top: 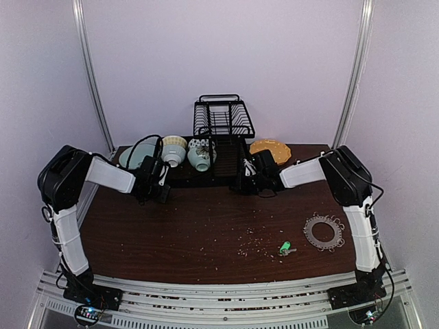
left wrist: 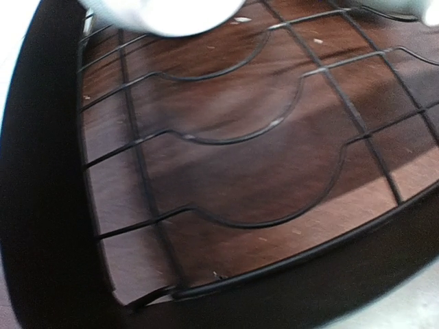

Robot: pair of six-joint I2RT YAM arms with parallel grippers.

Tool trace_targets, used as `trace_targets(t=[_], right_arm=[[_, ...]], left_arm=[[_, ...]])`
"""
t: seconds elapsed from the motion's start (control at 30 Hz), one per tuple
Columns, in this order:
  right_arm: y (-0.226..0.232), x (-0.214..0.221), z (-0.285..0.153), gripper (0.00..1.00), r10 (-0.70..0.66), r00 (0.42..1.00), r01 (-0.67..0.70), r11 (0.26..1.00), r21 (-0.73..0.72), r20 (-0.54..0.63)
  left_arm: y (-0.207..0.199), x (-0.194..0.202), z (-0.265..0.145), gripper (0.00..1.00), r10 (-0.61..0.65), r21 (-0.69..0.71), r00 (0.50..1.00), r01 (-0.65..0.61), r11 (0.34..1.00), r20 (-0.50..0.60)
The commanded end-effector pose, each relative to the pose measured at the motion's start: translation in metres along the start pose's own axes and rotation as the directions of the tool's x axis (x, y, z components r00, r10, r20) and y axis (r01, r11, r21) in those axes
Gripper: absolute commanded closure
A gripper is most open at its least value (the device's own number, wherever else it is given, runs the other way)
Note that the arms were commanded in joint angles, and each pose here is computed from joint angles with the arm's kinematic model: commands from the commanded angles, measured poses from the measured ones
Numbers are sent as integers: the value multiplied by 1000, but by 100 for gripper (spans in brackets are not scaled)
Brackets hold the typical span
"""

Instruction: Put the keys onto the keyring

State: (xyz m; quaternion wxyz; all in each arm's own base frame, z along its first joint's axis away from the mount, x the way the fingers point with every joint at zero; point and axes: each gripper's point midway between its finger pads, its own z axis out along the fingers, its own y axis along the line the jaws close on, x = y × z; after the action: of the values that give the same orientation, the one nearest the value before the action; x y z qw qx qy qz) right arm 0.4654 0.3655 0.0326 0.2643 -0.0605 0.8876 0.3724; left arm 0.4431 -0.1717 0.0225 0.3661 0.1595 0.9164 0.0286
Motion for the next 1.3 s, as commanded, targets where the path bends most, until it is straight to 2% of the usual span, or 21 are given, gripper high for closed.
trace_targets(t=[0.0, 0.1, 0.23, 0.3, 0.33, 0.43, 0.47, 0.57, 0.63, 0.77, 0.93, 1.0, 1.03, 1.07, 1.1, 1.13, 1.27], right_arm=[[4, -21, -9, 100, -56, 998, 55, 998, 30, 34], [15, -17, -38, 100, -115, 993, 114, 993, 42, 8], [22, -9, -114, 99, -198, 980, 196, 967, 161, -4], [1, -1, -158, 83, -212, 977, 209, 923, 324, -27], [-14, 4, -181, 72, -205, 978, 203, 887, 415, -40], [-67, 32, -250, 49, -128, 988, 150, 746, 649, -81], [-82, 44, -270, 40, -90, 992, 128, 706, 697, -91], [-107, 70, -303, 25, -24, 997, 67, 659, 749, -67], [-121, 86, -311, 21, 12, 998, 44, 641, 766, -68], [-157, 106, -311, 20, 113, 991, -7, 594, 805, -74], [-171, 101, -284, 31, 169, 984, -63, 629, 775, -57], [-178, 91, -287, 35, 147, 989, -62, 587, 807, -32], [-182, 87, -291, 40, 133, 991, -54, 555, 830, -25], [-185, 82, -295, 51, 118, 993, -46, 528, 848, -20], [-185, 78, -295, 56, 111, 994, -40, 524, 851, -22], [-183, 76, -292, 57, 110, 994, -35, 528, 849, -27], [-167, 68, -276, 52, 79, 995, 4, 544, 839, -56]], left_arm=[[21, -41, 2, 100, -27, -26, 993, 31, 999, 117], [17, -38, -2, 100, -24, -8, 994, 25, 1000, 106], [4, -37, -50, 100, -66, 24, 984, 63, 998, 166], [-6, -42, -85, 100, -84, 40, 972, 77, 996, 221], [-14, -44, -102, 94, -72, 52, 965, 61, 997, 251], [-49, -48, -147, 55, 21, 74, 944, -48, 996, 328], [-64, -47, -160, 47, 51, 92, 938, -88, 992, 343], [-85, -46, -184, 36, 70, 161, 926, -138, 977, 370], [-92, -45, -197, 29, 43, 228, 921, -141, 963, 388], [-93, -50, -223, 25, -6, 294, 897, -138, 946, 441], [-89, -46, -230, 25, -7, 294, 895, -139, 946, 447], [-90, -41, -225, 25, 0, 296, 902, -143, 944, 433], [-91, -38, -223, 25, 6, 298, 905, -146, 943, 425], [-92, -36, -221, 25, 10, 300, 909, -147, 943, 417], [-93, -33, -219, 25, 15, 300, 912, -150, 942, 410], [-93, -32, -217, 25, 19, 299, 914, -152, 942, 406], [-92, -30, -215, 25, 36, 286, 913, -164, 944, 406]])
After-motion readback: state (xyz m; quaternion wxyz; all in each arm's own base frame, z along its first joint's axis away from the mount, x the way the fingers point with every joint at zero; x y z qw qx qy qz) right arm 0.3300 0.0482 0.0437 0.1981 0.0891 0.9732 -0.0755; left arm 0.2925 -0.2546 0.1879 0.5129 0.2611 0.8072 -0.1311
